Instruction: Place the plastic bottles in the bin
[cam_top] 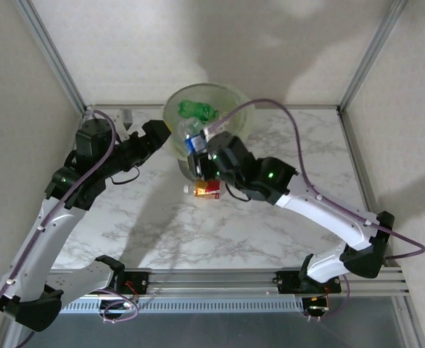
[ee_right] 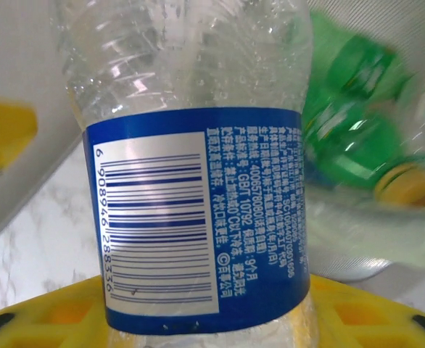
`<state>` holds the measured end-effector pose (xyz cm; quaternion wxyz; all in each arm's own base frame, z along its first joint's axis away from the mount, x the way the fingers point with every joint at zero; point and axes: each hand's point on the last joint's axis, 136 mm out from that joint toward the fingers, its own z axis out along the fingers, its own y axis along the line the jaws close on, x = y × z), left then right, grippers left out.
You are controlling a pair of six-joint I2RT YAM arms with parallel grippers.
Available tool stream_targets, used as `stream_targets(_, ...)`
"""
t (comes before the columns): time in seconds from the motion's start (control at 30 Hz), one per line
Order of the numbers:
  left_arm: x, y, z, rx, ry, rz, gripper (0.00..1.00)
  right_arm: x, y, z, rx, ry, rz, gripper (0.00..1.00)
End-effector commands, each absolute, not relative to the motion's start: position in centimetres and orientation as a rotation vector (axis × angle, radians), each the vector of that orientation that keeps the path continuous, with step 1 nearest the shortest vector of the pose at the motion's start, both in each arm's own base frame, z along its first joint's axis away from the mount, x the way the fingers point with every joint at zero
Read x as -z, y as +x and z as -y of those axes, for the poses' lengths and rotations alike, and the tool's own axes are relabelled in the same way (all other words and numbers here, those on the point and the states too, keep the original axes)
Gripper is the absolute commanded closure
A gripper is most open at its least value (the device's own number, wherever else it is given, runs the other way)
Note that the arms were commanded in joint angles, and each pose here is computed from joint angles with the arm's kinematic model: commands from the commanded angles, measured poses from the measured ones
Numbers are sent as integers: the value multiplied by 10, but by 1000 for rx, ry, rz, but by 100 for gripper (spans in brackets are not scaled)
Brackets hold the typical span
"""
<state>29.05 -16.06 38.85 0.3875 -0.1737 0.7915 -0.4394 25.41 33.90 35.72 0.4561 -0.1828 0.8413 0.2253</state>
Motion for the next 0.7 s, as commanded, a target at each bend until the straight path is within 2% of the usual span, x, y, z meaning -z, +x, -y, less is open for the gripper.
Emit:
stream_targets(0.0, -399, 296, 149, 1135, -509, -1896, 7, -392, 277, -318, -524, -321, -2055, 52)
stream_targets(0.27, -357, 294, 130, 1063, -675, -1901, 10, -411, 332, -306, -427, -246, -2060, 52)
stream_targets(0.67, -315, 290, 110, 921, -796, -1963, 14, -384, 376, -296, -306, -239, -2099, 52)
